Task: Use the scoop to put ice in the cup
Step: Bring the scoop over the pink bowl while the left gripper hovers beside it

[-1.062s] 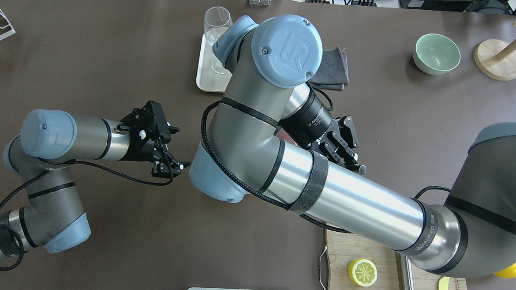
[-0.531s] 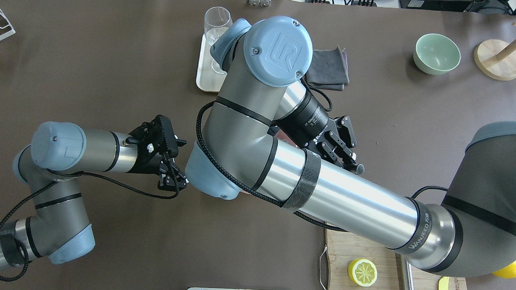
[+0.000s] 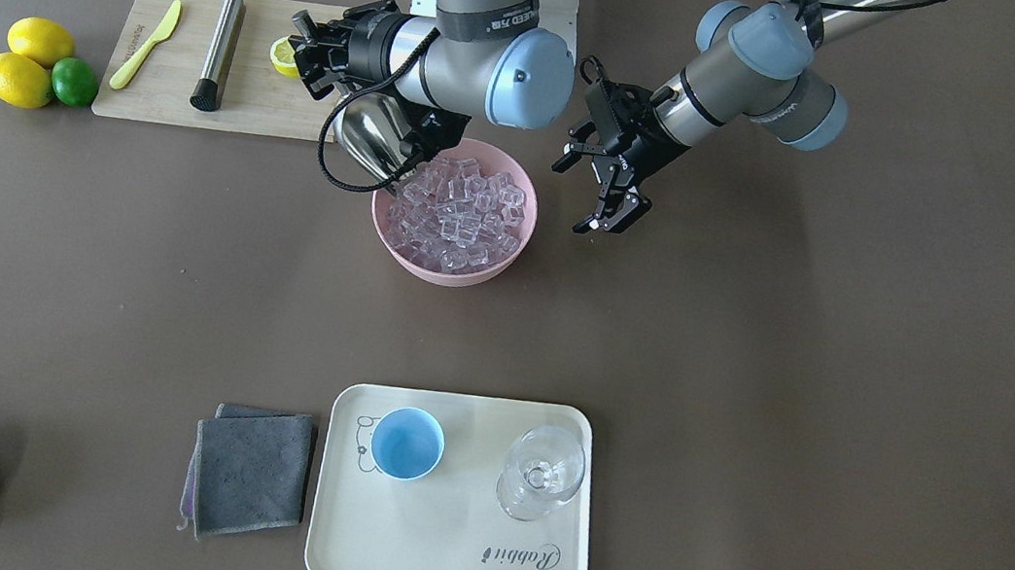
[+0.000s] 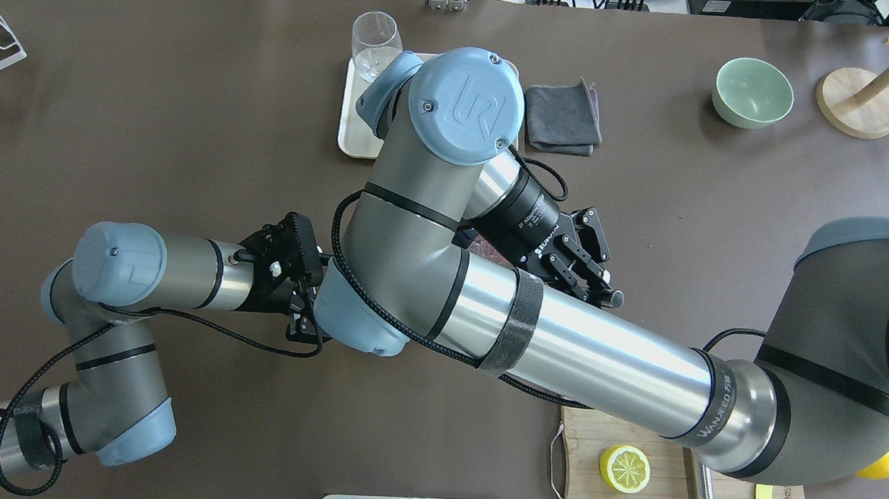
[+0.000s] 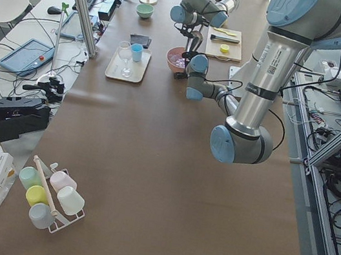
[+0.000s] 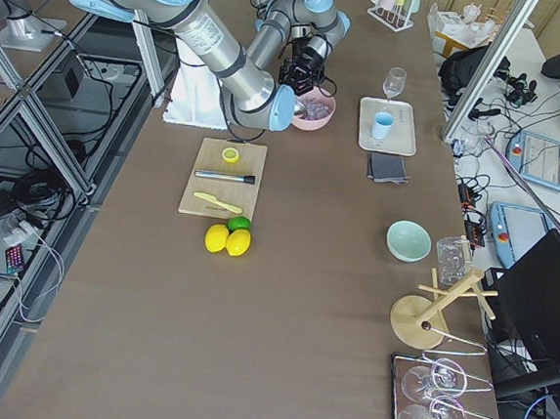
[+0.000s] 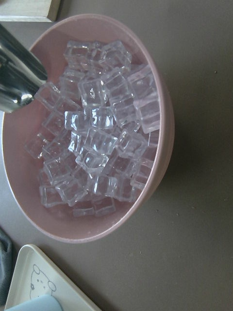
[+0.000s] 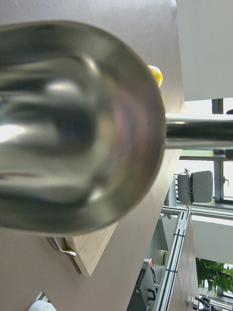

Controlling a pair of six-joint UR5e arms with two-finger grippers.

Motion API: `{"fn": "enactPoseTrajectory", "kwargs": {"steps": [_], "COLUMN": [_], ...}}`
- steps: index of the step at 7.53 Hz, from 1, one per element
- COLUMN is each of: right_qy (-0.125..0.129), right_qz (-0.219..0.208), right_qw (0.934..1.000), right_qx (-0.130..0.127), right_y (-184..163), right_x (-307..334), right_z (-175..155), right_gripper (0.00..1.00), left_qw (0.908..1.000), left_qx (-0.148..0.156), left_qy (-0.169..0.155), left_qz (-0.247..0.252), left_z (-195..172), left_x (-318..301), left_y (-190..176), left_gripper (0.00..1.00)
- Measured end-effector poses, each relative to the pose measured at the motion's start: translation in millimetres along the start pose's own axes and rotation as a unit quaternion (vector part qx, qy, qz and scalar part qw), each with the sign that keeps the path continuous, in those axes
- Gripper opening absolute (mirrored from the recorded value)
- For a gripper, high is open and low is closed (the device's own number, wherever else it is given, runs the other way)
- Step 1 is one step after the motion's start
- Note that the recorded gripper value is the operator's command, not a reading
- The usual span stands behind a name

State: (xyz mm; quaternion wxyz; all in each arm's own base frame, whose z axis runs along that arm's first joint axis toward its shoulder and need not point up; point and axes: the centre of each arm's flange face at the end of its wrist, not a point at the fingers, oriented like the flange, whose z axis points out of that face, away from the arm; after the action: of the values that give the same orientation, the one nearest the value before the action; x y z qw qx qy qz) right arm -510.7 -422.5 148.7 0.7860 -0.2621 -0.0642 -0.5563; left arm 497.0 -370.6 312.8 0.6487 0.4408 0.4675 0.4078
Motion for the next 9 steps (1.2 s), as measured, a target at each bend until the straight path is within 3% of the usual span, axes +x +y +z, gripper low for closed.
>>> {"fn": "enactPoseTrajectory", "kwargs": {"steps": [4, 9], "right_qy": [0.005, 0.015], "right_qz": [0.009, 0.012], "right_qw": [0.9999, 0.9984], "right_qx": [0.008, 0.053], "right_y": [-20, -40], "right_x": [-2, 3], "right_z": [3, 7], "right_gripper": [0.0, 0.0], "left_qw": [1.0, 1.0], "left_qx": [0.001, 0.002], "left_qy": [0.0, -0.001], "left_qz": [0.0, 0.0], "left_z": [8, 8], "left_x": [-1, -2], "left_y": [-5, -5], "left_gripper": [0.99, 0.99]}}
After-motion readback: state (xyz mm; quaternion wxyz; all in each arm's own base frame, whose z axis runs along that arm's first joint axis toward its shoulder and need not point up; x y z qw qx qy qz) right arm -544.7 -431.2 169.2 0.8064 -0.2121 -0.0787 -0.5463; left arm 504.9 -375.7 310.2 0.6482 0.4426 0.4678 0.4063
